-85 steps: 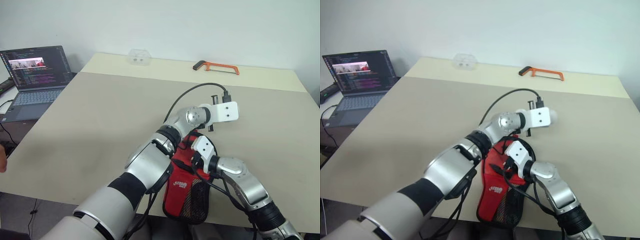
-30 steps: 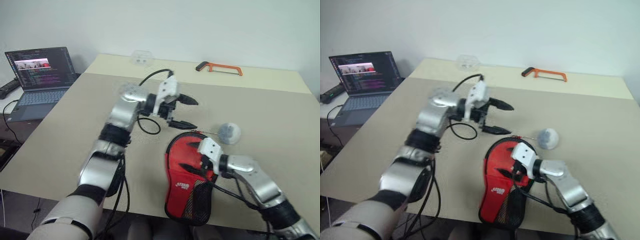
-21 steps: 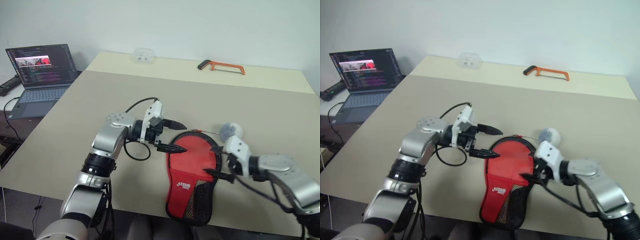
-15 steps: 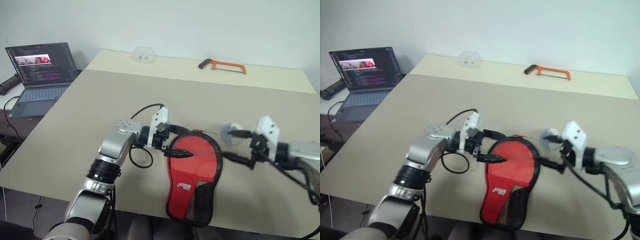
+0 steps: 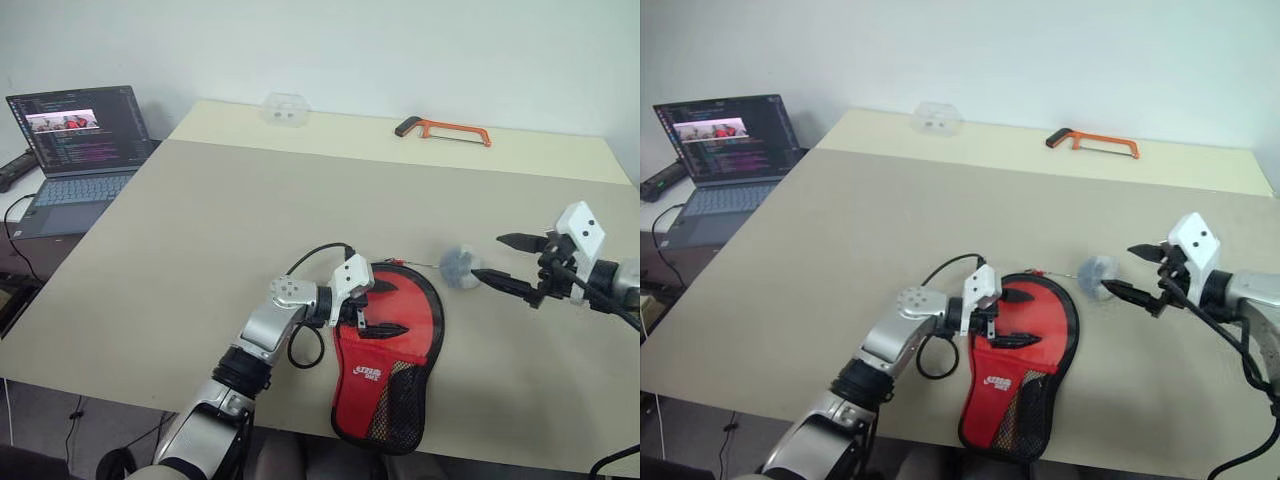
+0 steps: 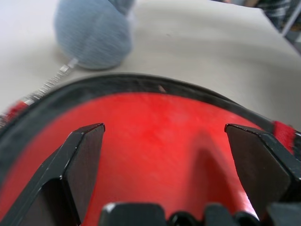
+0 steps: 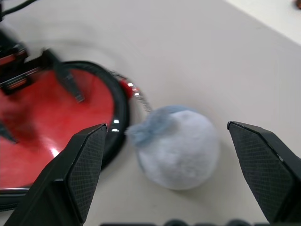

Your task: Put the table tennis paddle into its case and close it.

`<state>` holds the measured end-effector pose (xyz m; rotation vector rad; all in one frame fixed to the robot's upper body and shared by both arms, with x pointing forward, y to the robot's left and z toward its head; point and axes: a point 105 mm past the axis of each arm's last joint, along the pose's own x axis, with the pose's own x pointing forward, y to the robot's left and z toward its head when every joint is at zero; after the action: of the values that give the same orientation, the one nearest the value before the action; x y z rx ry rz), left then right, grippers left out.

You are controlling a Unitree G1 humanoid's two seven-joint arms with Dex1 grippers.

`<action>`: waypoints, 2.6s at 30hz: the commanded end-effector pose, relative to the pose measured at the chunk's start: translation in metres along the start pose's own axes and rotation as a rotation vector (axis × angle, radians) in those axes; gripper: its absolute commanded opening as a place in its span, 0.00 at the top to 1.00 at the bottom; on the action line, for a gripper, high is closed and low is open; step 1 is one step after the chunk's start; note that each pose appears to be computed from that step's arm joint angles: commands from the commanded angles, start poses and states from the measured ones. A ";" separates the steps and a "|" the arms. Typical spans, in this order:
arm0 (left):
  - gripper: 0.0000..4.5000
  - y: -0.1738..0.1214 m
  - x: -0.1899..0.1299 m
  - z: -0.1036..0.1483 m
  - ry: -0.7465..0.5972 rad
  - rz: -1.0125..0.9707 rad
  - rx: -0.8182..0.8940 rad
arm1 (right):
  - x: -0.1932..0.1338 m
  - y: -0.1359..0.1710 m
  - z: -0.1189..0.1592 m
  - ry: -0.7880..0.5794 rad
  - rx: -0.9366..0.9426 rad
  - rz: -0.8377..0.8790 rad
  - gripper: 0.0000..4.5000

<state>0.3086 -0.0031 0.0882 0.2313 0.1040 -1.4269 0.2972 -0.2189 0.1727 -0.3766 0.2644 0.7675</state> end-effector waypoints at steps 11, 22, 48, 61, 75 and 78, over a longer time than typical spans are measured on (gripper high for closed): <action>0.01 -0.005 0.013 -0.007 -0.003 0.004 -0.011 | 0.036 -0.007 -0.025 0.025 -0.113 -0.039 0.00; 0.01 -0.015 0.017 -0.003 -0.007 -0.016 -0.032 | 0.072 -0.026 -0.040 0.036 -0.155 -0.154 0.00; 0.00 -0.015 0.020 -0.012 0.035 -0.012 -0.036 | -0.006 -0.054 -0.074 0.291 -0.269 -0.198 0.79; 0.00 -0.015 0.023 -0.013 0.049 -0.060 -0.018 | -0.062 -0.011 -0.104 0.403 -0.144 -0.002 0.79; 0.00 -0.011 0.022 -0.020 0.077 -0.071 -0.011 | -0.079 0.109 -0.098 0.402 -0.009 0.542 0.79; 0.00 -0.009 0.021 -0.022 0.087 -0.069 -0.008 | -0.078 0.138 -0.094 0.386 0.007 0.663 0.79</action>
<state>0.3030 -0.0258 0.0779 0.2630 0.1191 -1.4979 0.1494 -0.2340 0.0829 -0.4660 0.7798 1.2306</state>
